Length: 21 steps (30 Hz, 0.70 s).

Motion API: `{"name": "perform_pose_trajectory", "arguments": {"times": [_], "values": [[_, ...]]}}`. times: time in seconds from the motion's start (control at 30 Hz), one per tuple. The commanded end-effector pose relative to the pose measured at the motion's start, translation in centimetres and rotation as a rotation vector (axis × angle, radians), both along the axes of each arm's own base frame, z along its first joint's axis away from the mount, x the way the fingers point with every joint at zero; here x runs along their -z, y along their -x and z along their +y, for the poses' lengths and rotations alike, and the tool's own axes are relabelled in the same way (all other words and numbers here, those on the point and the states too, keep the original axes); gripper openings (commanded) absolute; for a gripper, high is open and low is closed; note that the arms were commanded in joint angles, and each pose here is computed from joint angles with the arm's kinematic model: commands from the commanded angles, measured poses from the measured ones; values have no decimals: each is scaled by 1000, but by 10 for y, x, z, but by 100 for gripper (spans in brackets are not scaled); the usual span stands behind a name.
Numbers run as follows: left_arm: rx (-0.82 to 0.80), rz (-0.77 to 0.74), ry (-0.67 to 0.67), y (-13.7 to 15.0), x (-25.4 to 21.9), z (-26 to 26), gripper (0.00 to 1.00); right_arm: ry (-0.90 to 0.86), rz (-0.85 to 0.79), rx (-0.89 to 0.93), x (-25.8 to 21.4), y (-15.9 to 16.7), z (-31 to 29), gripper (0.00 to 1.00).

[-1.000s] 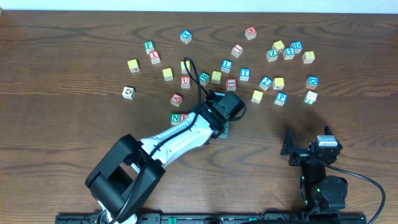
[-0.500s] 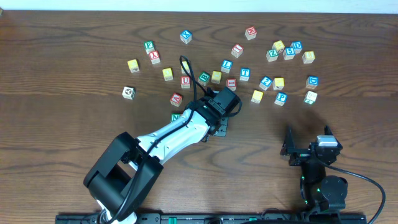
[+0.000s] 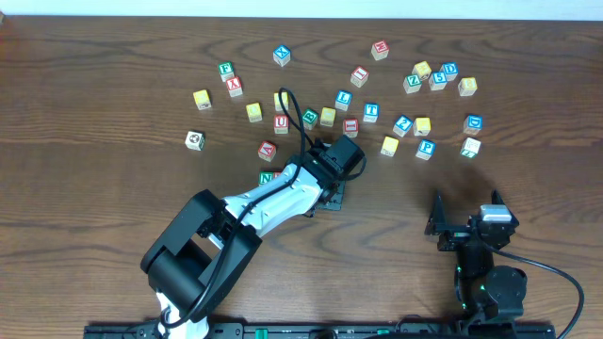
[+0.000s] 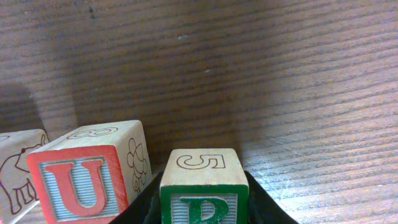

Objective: Spell out NEURIPS
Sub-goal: 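Adjust the held R block position beside the U block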

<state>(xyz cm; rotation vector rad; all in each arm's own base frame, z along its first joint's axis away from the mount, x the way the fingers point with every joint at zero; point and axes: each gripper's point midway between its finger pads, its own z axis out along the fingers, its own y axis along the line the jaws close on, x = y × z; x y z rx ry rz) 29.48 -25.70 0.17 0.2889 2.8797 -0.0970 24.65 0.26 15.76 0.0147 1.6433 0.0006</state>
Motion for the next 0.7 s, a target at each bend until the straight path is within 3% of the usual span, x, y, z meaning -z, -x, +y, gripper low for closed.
{"name": "perform_pose_trajectory", "arguments": {"times": [0.0,0.67], "values": [[23,-16,18,-9,-2,-9,8,8,4,5,1,0,-1,99],[-50,-40,38,-34,-4,11,7,8,4,4,1,0,-1,99]]}}
